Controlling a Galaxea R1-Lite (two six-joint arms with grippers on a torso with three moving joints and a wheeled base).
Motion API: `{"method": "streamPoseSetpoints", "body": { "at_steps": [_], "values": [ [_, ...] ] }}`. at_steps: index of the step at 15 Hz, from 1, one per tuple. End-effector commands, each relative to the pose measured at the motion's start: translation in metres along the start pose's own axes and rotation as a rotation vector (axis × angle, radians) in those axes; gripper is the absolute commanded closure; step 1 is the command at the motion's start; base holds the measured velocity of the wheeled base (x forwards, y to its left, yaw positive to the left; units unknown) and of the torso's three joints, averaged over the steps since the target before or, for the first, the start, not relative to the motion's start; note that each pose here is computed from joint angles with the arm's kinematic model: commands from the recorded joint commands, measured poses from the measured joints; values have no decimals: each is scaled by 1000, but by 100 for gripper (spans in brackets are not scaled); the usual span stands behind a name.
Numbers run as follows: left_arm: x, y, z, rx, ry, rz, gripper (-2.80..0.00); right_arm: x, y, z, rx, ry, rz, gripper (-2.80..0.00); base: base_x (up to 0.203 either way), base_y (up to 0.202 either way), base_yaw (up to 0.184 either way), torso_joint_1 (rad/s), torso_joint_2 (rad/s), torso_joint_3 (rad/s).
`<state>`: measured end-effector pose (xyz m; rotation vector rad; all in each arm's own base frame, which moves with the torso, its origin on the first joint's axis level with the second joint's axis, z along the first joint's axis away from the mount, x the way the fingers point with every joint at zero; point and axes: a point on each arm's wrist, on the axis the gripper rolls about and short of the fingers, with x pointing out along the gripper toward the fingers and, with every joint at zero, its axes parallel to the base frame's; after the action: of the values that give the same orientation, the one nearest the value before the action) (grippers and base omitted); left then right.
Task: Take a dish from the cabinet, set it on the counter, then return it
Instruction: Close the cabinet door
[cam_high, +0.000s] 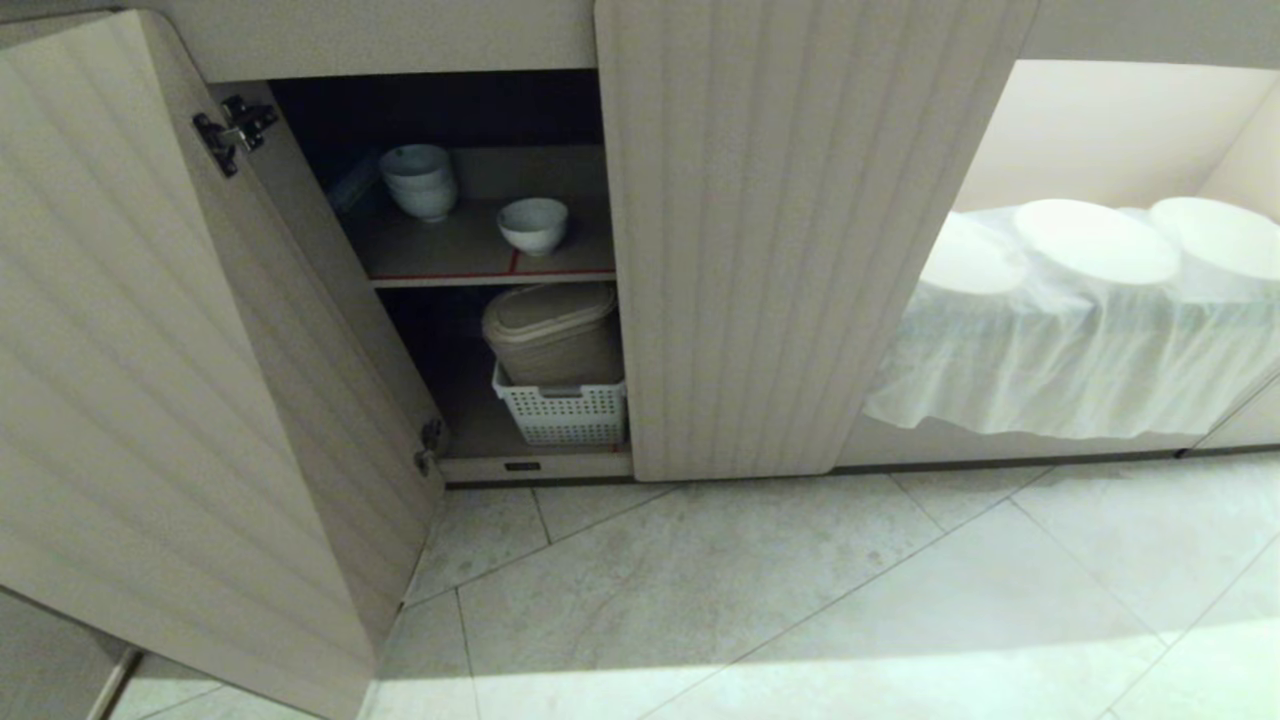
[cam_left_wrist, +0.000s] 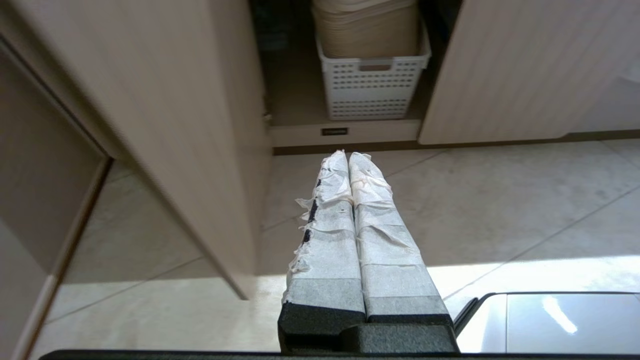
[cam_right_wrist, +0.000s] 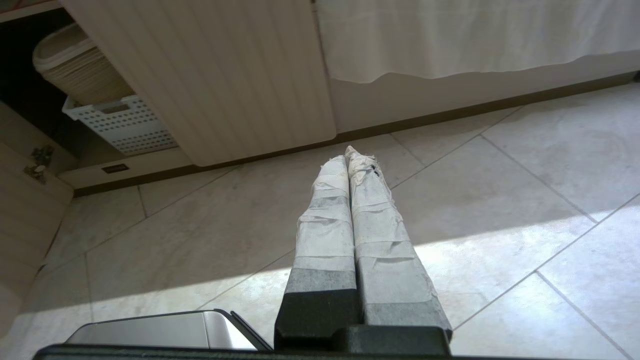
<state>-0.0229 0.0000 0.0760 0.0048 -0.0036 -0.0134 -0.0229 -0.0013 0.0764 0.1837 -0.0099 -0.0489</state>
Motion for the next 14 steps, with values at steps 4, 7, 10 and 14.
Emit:
{"method": "streamPoseSetpoints", "body": {
  "at_steps": [4, 7, 10, 14],
  "values": [
    [0, 0, 0, 0, 1, 0, 0, 0, 0, 0, 1, 0, 2, 0, 0, 195, -1, 1, 2, 0],
    [0, 0, 0, 0, 1, 0, 0, 0, 0, 0, 1, -1, 1, 0, 0, 193, -1, 1, 5, 2],
    [0, 0, 0, 0, 2, -1, 0, 0, 0, 0, 1, 0, 2, 0, 0, 198, 0, 3, 4, 1],
    [0, 0, 0, 0, 2, 0, 0, 0, 0, 0, 2, 0, 2, 0, 0, 197, 1, 2, 2, 4]
  ]
}}
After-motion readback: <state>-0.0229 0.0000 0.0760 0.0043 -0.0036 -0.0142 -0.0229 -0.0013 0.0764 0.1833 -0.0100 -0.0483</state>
